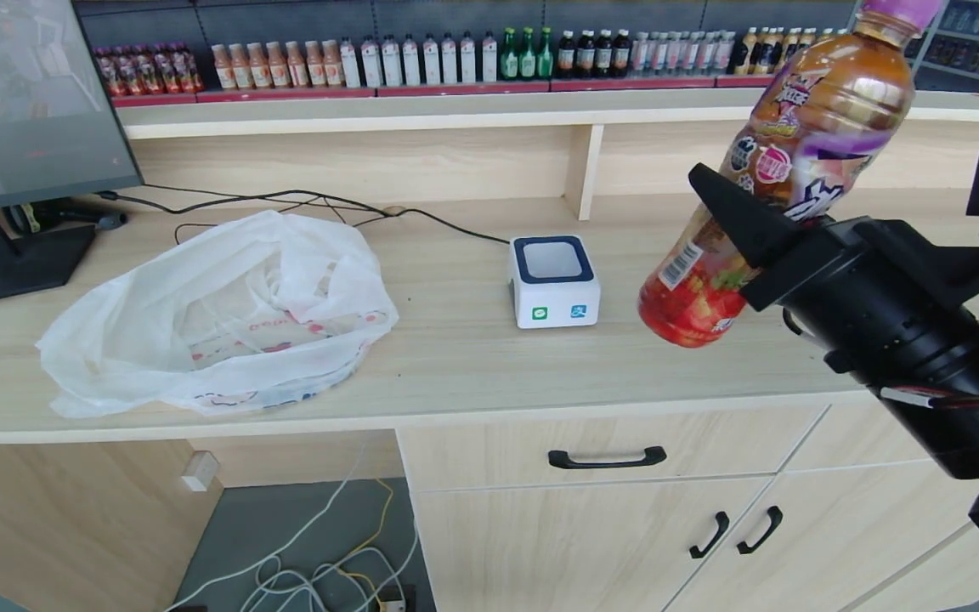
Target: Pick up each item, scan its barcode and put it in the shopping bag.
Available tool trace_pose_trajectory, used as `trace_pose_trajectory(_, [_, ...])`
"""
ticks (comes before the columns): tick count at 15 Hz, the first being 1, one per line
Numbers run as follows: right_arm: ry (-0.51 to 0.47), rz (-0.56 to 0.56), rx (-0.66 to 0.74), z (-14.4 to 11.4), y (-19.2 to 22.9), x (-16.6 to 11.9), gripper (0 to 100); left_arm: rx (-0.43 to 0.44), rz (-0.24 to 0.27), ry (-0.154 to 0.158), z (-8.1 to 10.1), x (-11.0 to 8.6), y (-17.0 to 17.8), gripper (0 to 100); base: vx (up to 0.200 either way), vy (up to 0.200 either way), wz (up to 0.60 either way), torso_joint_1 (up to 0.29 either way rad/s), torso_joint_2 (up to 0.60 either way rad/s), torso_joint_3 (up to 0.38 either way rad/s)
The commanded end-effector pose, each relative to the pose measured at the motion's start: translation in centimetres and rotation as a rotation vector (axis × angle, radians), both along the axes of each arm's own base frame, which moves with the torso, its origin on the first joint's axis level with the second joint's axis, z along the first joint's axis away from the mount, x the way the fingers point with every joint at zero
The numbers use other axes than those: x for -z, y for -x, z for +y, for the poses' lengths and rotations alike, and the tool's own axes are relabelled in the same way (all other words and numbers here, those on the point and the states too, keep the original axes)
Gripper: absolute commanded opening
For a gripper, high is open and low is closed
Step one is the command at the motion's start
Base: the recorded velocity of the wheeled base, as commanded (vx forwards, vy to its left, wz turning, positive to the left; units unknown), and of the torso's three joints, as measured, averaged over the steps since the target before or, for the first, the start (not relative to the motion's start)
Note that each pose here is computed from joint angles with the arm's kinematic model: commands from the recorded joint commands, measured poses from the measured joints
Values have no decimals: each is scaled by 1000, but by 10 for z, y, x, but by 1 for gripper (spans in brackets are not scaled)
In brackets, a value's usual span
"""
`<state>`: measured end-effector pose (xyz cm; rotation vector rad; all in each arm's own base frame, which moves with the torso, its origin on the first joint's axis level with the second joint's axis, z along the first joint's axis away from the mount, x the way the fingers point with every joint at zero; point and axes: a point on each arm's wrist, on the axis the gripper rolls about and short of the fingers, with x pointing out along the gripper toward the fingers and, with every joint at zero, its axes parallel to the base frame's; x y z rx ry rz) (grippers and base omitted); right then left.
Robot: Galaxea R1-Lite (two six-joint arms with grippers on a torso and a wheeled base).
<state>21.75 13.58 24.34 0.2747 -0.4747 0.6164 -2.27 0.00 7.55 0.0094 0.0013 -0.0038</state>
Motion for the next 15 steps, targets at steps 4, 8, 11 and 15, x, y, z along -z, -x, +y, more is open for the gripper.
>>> trace_pose_trajectory(4, [24,29,7,-4,4,14,0,-1,0,3,0,0,0,100,0,0,0,0,0,0])
trace_pose_trajectory(8, [27,31,9,-4,4,15,0,-1,0,3,0,0,0,100,0,0,0,0,0,0])
trace_pose_trajectory(11, [36,47,10,-5,5,19,0,-1,0,5,0,0,0,100,0,0,0,0,0,0])
trace_pose_trajectory(15, [38,55,15,-5,3,21,0,-1,0,5,0,0,0,100,0,150,0,1,2,-1])
